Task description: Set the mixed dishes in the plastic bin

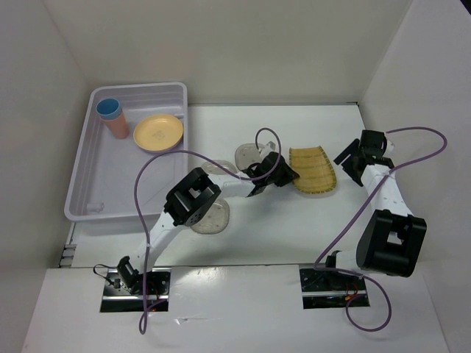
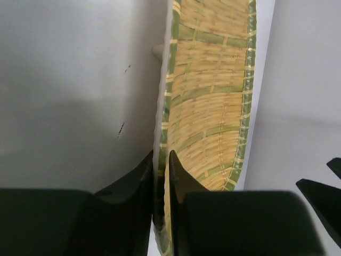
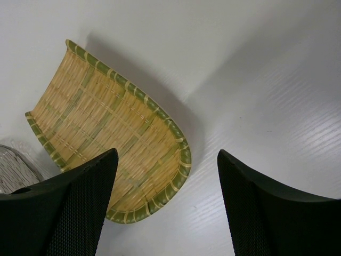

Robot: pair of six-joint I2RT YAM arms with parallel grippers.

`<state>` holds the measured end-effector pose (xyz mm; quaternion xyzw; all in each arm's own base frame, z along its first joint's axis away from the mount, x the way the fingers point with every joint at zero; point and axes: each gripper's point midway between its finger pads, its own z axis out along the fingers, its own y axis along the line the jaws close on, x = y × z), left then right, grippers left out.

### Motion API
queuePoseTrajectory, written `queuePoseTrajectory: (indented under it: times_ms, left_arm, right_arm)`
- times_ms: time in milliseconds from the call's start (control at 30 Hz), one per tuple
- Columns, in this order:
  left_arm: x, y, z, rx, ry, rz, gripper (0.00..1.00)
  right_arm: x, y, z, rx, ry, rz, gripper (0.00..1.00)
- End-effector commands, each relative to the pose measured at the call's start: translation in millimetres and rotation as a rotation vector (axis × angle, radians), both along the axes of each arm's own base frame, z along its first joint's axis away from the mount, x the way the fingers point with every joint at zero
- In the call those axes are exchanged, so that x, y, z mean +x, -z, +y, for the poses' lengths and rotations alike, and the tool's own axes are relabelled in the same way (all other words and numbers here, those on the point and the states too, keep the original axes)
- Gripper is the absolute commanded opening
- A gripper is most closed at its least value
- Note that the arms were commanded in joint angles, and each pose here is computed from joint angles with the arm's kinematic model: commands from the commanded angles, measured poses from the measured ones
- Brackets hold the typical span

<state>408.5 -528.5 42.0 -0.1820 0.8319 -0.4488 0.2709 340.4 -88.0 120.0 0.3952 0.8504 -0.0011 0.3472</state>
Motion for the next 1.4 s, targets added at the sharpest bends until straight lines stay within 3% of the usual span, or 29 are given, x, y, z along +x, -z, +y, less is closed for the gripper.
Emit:
queuePoseTrajectory:
  times_ms: [0, 33, 67, 200, 367, 667, 867, 967, 1100, 1200, 1367]
  left_arm:
    - [10, -12, -6, -0.029, -0.038, -0.036, 0.16]
    - [11, -18, -6, -0.031, -0.035, -0.049, 0.11]
    - [12, -21, -4, -0.014, -0.036, -0.062, 0.00]
    - [8, -57, 2, 0.026, 0.004, -0.144, 0.00]
    - [18, -106, 46, 0.075, 0.002, -0.257, 0.00]
    - [12, -219, 124, 0.070, 0.040, -0.420, 0.00]
    - [9, -271, 242, 0.157, -0.136, -0.469, 0.00]
    - [-19, -307, 311, 0.163, -0.255, -0.502, 0.00]
    - [-39, -297, 410, 0.253, -0.441, -0.449, 0.00]
    - [-57, -287, 459, 0.308, -0.526, -0.401, 0.00]
    - [-88, -257, 505, 0.320, -0.633, -0.286, 0.00]
  right_arm:
    - [8, -18, -4, -0.019, 0.002, -0.072, 0.80]
    - [8, -18, -4, -0.019, 0.002, -0.072, 0.80]
    - [8, -18, -4, -0.019, 0.002, -0.072, 0.80]
    - [7, -21, -4, -0.022, 0.002, -0.081, 0.80]
    - [8, -38, -3, -0.040, -0.017, -0.125, 0.80]
    - [23, -78, 39, 0.032, -0.271, -0.323, 0.80]
    - [50, -71, 69, 0.167, -0.438, -0.373, 0.78]
    - [67, -61, 95, 0.193, -0.508, -0.341, 0.76]
    - [86, -42, 130, 0.214, -0.585, -0.286, 0.76]
    - [101, -27, 160, 0.220, -0.654, -0.252, 0.76]
    - [121, -14, 188, 0.190, -0.722, -0.223, 0.76]
